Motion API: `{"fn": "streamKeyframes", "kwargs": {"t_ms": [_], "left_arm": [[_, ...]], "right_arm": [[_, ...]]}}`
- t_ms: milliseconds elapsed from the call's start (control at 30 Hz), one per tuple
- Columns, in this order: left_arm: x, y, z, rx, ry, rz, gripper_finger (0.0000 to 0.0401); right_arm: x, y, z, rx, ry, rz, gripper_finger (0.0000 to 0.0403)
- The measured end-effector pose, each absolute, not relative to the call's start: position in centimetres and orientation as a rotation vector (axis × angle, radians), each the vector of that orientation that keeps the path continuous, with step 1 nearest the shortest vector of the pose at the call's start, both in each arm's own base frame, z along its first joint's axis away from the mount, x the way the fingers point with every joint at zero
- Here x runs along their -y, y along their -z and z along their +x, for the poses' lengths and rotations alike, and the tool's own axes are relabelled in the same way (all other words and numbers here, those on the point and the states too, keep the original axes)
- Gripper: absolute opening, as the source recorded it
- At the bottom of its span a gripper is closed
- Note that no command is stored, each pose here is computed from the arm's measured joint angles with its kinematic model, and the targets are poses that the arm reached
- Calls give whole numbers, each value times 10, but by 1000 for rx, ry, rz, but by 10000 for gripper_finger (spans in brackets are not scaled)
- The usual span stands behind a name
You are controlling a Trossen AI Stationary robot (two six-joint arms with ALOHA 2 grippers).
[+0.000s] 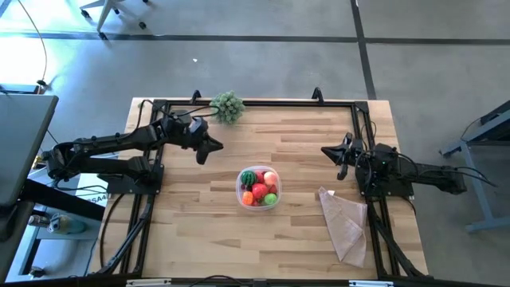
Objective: Pick and placing Produce into tupperware
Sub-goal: Return to Home Position
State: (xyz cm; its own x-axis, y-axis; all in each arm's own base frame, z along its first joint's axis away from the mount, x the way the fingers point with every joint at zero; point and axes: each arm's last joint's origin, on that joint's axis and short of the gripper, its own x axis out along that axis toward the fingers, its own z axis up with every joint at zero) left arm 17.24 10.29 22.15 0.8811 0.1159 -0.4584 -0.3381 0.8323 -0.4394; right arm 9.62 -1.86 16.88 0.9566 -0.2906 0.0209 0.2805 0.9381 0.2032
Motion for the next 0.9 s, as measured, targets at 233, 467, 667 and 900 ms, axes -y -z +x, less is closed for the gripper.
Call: {"fn": "streamKeyframes", "kwargs": {"t_ms": [233,467,667,900], "left_arm": [[-103,-214,168,-485,-373,-690,51],[-98,-213,170,-515,-202,-751,51],[-68,-230,180,-454,69,-672,51],[-20,-260,166,-337,209,-539,51]], "right_arm": [[19,-169,96,50,292,200,4],[19,-169,96,51,293,200,4],[19,-169,96,51,293,200,4],[19,-169,96,51,292,200,4]]}}
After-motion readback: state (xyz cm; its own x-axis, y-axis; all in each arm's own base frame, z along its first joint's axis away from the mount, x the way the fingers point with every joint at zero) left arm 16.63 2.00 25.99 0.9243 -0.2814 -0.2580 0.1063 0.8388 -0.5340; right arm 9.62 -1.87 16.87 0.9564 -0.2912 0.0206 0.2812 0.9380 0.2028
